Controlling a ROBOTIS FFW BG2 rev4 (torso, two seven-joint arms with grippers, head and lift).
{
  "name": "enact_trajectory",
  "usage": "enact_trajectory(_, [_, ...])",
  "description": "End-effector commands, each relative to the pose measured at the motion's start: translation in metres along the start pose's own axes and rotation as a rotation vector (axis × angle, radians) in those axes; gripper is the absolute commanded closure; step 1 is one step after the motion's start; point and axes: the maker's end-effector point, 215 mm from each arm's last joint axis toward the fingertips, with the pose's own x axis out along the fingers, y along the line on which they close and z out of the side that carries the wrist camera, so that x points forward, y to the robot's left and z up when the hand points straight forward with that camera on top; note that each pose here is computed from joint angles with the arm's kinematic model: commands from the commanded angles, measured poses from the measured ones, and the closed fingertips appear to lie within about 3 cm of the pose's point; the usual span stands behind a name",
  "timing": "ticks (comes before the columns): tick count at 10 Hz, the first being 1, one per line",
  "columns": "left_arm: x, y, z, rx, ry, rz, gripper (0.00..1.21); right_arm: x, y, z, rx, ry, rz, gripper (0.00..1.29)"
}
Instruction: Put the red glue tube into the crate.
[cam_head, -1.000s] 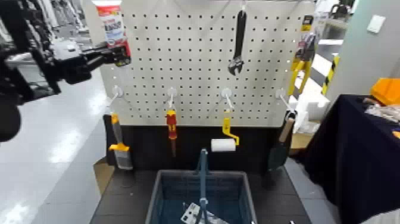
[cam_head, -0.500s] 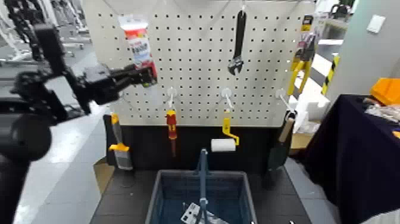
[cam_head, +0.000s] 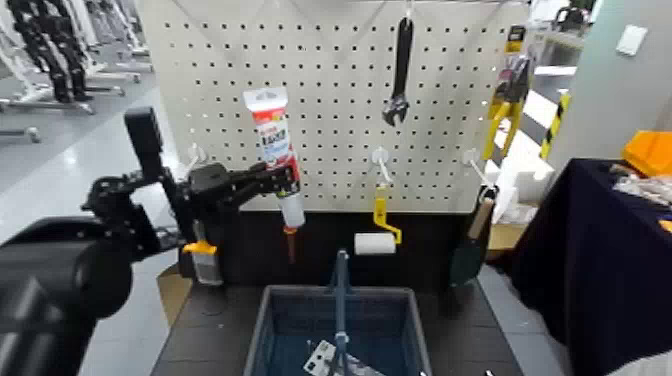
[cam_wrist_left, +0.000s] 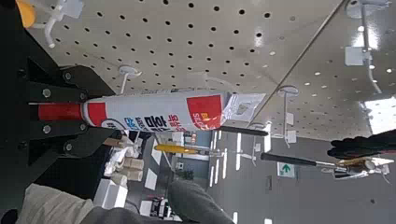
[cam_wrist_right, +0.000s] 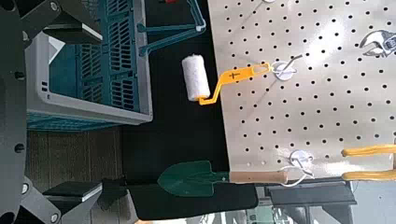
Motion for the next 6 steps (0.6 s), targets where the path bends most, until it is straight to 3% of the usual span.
enact_trajectory(1, [0.001, -0.011, -0.036, -0.079, 0.022, 0.001, 1.06, 0.000, 0.001, 0.001, -0.001, 0.000, 0.002, 0.18])
enact_trajectory(6, [-0.007, -0.024, -0.124, -0.232, 0.123, 0.007, 1.05, 0.001, 0.002, 0.001, -0.002, 0.003, 0.007, 0.18])
